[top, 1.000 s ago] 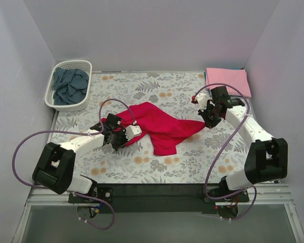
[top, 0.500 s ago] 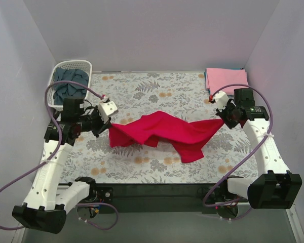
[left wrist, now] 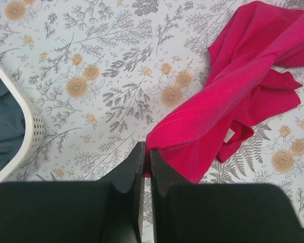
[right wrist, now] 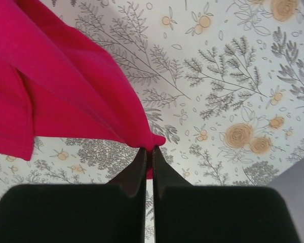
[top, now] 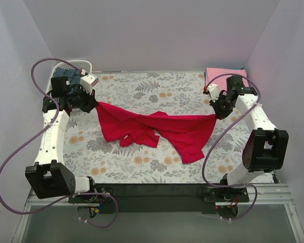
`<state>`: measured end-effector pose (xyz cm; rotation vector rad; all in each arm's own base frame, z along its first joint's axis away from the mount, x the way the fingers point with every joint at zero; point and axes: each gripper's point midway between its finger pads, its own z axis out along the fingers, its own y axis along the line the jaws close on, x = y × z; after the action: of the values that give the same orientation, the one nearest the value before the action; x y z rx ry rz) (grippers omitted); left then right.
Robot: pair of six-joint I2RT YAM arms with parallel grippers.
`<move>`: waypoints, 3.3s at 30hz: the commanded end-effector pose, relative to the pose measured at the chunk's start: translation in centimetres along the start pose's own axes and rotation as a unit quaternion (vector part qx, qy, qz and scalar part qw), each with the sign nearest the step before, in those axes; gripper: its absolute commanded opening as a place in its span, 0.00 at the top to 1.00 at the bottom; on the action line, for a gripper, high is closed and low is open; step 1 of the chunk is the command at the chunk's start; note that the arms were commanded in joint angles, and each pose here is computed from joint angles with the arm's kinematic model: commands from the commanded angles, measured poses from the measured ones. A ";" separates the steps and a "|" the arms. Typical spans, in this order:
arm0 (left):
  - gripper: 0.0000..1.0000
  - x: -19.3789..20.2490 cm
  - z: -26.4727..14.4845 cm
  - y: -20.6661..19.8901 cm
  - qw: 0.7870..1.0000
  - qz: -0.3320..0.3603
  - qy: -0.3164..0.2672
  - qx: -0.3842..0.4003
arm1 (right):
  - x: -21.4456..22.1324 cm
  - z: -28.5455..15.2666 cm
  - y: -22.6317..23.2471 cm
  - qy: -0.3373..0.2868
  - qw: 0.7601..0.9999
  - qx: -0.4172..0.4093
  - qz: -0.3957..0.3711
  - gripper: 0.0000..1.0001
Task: Fold and stack the t-shirts
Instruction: Flatten the tshirt out
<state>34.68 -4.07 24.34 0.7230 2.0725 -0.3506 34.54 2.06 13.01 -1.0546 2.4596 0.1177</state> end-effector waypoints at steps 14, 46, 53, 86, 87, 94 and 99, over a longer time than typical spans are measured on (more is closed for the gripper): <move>1.00 4.5 2.3 7.8 0.992 -0.023 0.076 -0.097 | 3.1 3.1 14.1 0.131 0.946 -0.295 0.007 0.85; 1.00 6.7 6.4 9.4 0.987 -0.095 0.124 -0.041 | 2.8 5.6 13.6 -0.016 0.990 -0.052 -0.133 0.70; 1.00 6.5 6.3 9.6 0.987 -0.092 0.124 -0.043 | 3.2 6.5 14.8 -0.012 0.988 -0.071 -0.139 0.61; 1.00 7.1 6.4 9.1 0.986 -0.095 0.129 -0.037 | 2.9 7.8 13.6 0.000 0.988 -0.030 -0.153 0.91; 1.00 6.9 6.3 9.2 0.987 -0.095 0.127 -0.038 | 2.9 7.7 13.6 -0.001 0.988 -0.029 -0.152 0.98; 1.00 3.9 5.0 8.3 0.990 -0.102 0.093 -0.027 | -0.1 3.4 11.8 -0.044 0.986 0.013 -0.160 0.99; 1.00 0.1 2.4 7.1 0.994 -0.099 0.045 -0.032 | -2.3 -1.7 9.3 -0.073 0.982 0.058 -0.165 0.99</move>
<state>41.14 1.35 16.36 0.5110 2.3902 -0.3708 27.92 10.64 10.58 -1.3582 2.1638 0.0086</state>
